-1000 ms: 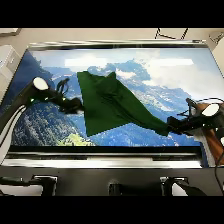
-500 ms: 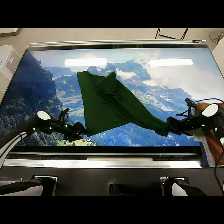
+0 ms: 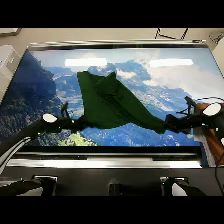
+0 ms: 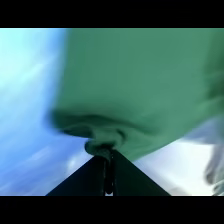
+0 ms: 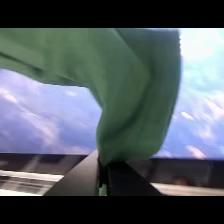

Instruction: Fold the clothes and pants, and hang the long-sleeved shirts on hangers.

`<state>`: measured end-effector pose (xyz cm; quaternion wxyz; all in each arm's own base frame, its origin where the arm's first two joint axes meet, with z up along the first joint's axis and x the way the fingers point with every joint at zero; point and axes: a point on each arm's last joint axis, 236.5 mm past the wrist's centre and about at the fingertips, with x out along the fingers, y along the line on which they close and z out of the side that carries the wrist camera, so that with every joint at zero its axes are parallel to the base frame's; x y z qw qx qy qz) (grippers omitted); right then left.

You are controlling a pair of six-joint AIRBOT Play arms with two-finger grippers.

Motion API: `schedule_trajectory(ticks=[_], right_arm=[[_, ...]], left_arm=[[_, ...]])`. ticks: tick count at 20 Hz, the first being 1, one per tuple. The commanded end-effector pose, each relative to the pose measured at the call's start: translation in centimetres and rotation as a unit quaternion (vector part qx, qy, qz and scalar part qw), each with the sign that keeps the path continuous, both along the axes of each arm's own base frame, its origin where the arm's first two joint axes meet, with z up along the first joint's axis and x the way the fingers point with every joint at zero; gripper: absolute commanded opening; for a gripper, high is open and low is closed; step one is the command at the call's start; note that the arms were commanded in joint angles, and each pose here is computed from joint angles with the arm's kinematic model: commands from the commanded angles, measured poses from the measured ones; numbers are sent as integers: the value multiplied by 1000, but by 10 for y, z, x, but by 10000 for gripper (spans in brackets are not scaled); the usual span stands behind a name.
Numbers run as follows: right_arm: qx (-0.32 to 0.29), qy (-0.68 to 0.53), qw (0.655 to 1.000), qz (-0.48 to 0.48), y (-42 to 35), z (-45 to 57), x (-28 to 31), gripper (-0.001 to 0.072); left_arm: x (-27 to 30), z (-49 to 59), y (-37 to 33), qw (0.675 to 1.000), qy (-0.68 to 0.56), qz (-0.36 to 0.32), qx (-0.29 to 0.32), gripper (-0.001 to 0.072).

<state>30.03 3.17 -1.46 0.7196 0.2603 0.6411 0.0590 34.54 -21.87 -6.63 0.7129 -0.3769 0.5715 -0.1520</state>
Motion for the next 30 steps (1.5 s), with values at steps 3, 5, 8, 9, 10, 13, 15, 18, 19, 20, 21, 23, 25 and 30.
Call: schedule_trajectory(ticks=[3,5,8,9,10,13,15,18,19,20,21,23,25,30], right_arm=[[-30,-300,954,-5,-5,178,87,41],[-106,-514,851,-32,-26,341,104,42],[-214,-729,645,-85,-42,555,18,43],[-229,-756,606,-92,-38,589,-17,42],[-227,-773,585,-95,-31,609,-49,42],[-216,-790,565,-94,-12,622,-108,42],[-227,-803,541,-100,-10,632,-133,42],[-233,-818,513,-114,-12,645,-148,42],[-238,-810,525,-110,-14,639,-141,42],[-249,-790,550,-102,-18,625,-126,42],[-264,-754,595,-88,-24,600,-103,41],[-275,-655,701,-59,-41,528,-39,41],[-256,-552,793,-34,-57,443,36,41],[-116,-400,905,-88,-79,250,210,42]], left_arm=[[70,290,39,921,-389,22,1,19],[41,467,94,817,-567,102,16,19],[-73,642,154,645,-737,182,84,20],[-107,666,156,616,-760,188,89,20],[-131,678,153,600,-773,187,85,19],[-173,686,143,593,-783,181,57,19],[-186,692,145,579,-791,188,55,19],[-173,689,150,581,-787,193,73,20],[-160,681,150,592,-779,185,93,19],[-142,667,149,612,-764,171,114,20],[-117,645,145,642,-740,147,137,19],[-58,589,142,710,-677,106,163,20],[8,520,147,773,-606,92,165,20],[145,298,178,889,-407,101,183,21]])
